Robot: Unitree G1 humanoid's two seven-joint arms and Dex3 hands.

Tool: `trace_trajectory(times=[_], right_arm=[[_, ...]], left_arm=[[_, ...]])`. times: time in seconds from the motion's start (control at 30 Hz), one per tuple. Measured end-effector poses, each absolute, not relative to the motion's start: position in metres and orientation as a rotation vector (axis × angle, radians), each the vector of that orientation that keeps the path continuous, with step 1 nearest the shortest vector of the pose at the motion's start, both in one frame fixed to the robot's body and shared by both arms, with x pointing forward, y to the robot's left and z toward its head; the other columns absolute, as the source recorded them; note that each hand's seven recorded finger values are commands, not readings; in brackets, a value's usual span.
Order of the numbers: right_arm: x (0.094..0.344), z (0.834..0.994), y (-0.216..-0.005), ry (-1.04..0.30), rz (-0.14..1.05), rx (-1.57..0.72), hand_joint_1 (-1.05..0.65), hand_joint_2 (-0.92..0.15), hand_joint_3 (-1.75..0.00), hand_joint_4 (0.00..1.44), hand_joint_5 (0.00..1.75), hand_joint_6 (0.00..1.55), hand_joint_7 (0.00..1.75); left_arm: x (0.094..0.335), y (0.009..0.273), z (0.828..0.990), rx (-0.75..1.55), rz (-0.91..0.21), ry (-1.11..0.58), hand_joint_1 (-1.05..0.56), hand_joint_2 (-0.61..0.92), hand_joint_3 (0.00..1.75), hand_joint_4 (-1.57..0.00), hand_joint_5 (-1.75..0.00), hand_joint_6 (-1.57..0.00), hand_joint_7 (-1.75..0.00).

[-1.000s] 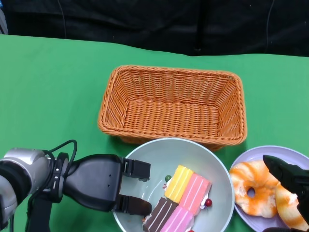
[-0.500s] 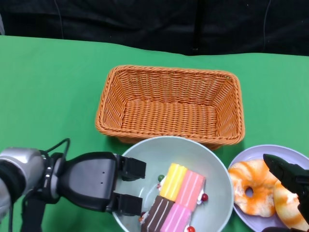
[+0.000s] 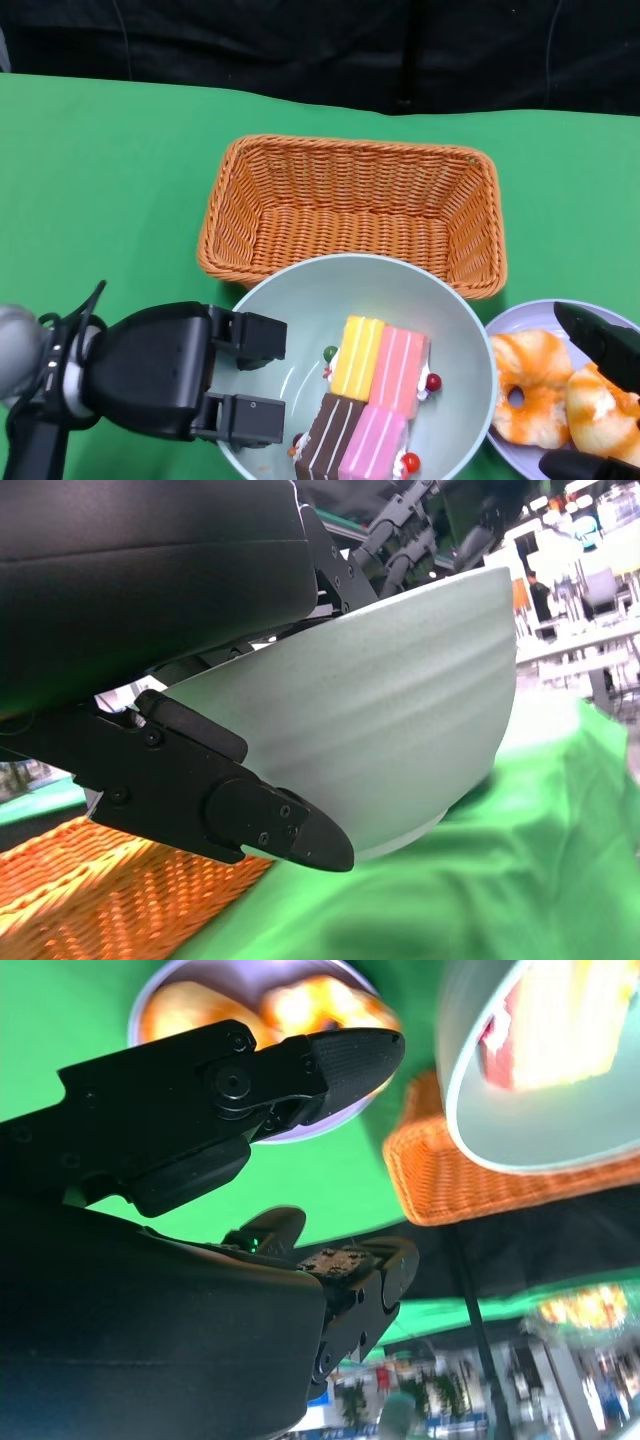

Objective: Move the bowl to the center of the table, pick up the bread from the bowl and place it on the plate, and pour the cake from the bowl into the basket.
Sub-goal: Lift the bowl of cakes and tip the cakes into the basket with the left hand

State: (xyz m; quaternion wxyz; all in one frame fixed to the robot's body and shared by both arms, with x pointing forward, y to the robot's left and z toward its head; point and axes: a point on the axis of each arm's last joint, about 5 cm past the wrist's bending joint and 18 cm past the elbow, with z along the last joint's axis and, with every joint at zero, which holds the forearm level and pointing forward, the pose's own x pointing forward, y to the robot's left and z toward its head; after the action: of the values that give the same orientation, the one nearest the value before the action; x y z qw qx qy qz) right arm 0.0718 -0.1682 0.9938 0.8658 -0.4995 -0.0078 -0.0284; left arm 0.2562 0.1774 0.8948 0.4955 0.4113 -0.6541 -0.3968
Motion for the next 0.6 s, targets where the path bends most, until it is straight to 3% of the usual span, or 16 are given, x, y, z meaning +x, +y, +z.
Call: trace_trajectory(times=[0.2,0.27,0.33,0.37,0.43,0.5,0.53,0.6], right_arm=[[0.067,0.984,-0.169,-0.079,-0.108,-0.856,-0.15,-0.92,-0.08,0.70,0.87,0.81,0.29],[0.067,0.979,-0.169,-0.083,-0.111,-0.814,-0.09,-0.92,-0.08,0.76,0.93,0.88,0.33],[0.067,0.975,-0.169,-0.099,-0.107,-0.776,0.00,-0.87,-0.16,0.83,1.04,0.97,0.38],[0.067,0.972,-0.169,-0.108,-0.105,-0.757,0.01,-0.76,-0.37,0.83,1.07,0.98,0.40],[0.068,0.968,-0.169,-0.125,-0.101,-0.717,0.07,-0.45,-0.97,0.87,1.20,1.03,0.51],[0.069,0.964,-0.169,-0.136,-0.089,-0.688,0.11,-0.34,-1.18,0.89,1.29,1.05,0.58],[0.069,0.962,-0.169,-0.139,-0.078,-0.680,0.13,-0.30,-1.31,0.92,1.49,1.08,0.69],[0.070,0.957,-0.169,-0.143,-0.057,-0.665,0.15,-0.25,-1.43,0.95,1.63,1.06,0.85]], left_arm=[[0.248,0.180,0.908,0.944,-0.838,-1.512,-0.25,0.88,0.21,-1.00,-1.75,-0.73,-1.75],[0.247,0.180,0.912,0.929,-0.829,-1.470,-0.24,0.62,0.72,-1.02,-1.75,-0.74,-1.75],[0.247,0.180,0.917,0.922,-0.825,-1.434,-0.23,0.47,1.01,-1.03,-1.75,-0.74,-1.75],[0.247,0.179,0.920,0.920,-0.824,-1.423,-0.22,0.44,1.05,-1.03,-1.75,-0.74,-1.75],[0.247,0.178,0.924,0.899,-0.821,-1.395,-0.23,0.36,1.19,-1.06,-1.75,-0.77,-1.75],[0.246,0.174,0.927,0.850,-0.813,-1.354,-0.24,0.29,1.30,-1.07,-1.75,-0.78,-1.75],[0.246,0.172,0.929,0.817,-0.811,-1.333,-0.21,0.23,1.42,-1.07,-1.75,-0.78,-1.75],[0.246,0.168,0.932,0.753,-0.804,-1.279,-0.20,0.21,1.50,-1.06,-1.75,-0.79,-1.75]])
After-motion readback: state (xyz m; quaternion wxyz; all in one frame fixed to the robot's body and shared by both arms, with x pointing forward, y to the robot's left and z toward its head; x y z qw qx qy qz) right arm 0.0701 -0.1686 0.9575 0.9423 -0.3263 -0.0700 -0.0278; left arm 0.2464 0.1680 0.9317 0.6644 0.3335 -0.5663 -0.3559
